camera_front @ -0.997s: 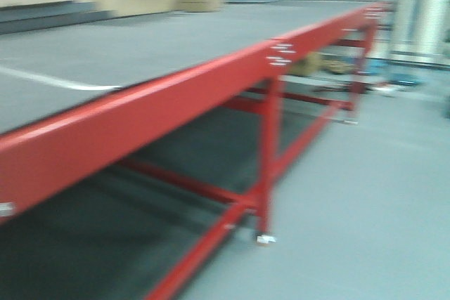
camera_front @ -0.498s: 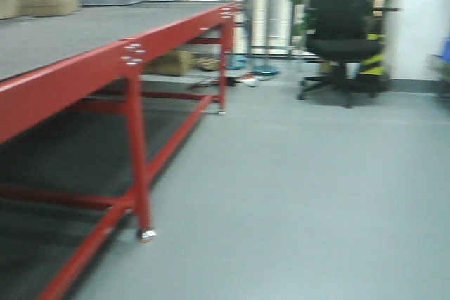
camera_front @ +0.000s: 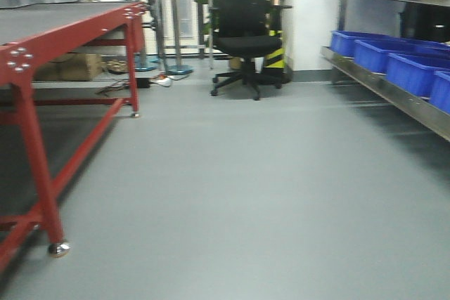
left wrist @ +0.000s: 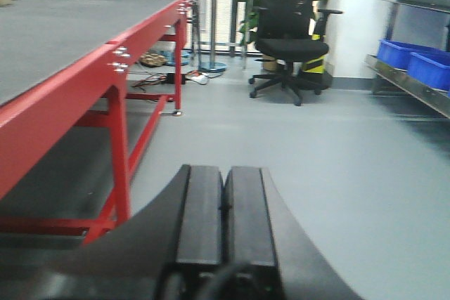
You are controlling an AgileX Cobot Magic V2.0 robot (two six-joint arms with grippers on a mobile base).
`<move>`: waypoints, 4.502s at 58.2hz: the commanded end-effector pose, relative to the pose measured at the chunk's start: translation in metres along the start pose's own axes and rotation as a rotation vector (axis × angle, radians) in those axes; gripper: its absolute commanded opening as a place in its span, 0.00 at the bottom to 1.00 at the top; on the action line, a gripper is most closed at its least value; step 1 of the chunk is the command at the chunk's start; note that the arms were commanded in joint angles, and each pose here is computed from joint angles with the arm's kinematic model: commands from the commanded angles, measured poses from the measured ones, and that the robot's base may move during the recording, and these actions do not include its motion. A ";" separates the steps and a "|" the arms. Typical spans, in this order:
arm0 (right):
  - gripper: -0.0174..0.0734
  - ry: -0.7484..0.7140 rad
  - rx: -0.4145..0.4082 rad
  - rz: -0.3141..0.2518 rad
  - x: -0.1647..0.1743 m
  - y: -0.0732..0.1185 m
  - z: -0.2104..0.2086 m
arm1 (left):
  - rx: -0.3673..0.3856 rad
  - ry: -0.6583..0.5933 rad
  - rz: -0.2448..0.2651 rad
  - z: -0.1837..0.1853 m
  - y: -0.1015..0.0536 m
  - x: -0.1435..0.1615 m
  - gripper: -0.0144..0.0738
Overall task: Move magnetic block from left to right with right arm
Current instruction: 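Drive the base past the red table toward the black chair, then turn the base and drive to the carpeted area with cardboard boxes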
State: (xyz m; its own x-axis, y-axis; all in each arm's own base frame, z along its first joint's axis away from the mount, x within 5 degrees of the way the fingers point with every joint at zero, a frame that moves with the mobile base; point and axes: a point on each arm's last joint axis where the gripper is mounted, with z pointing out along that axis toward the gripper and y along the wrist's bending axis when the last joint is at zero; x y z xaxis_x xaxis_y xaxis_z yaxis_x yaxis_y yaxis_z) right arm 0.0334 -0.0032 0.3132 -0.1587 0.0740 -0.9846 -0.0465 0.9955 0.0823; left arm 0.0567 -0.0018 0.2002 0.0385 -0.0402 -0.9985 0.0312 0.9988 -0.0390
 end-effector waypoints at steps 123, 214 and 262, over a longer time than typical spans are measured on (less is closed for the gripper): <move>0.44 -0.110 -0.007 -0.019 -0.017 0.002 -0.003 | -0.004 -0.089 -0.011 -0.001 0.001 -0.006 0.02; 0.44 -0.110 -0.007 -0.019 -0.017 0.002 -0.003 | -0.005 -0.085 -0.011 -0.001 0.001 -0.005 0.02; 0.44 -0.110 -0.007 -0.019 -0.017 0.002 -0.003 | -0.005 -0.085 -0.011 -0.001 0.001 -0.005 0.02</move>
State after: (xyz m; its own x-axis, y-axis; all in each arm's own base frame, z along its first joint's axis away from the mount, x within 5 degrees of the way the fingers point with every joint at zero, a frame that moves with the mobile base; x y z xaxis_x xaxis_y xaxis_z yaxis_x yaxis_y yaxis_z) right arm 0.0334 -0.0034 0.3133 -0.1566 0.0735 -0.9849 -0.0420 0.9958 0.0810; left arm 0.0567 -0.0018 0.2002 0.0385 -0.0402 -0.9985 0.0312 0.9988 -0.0390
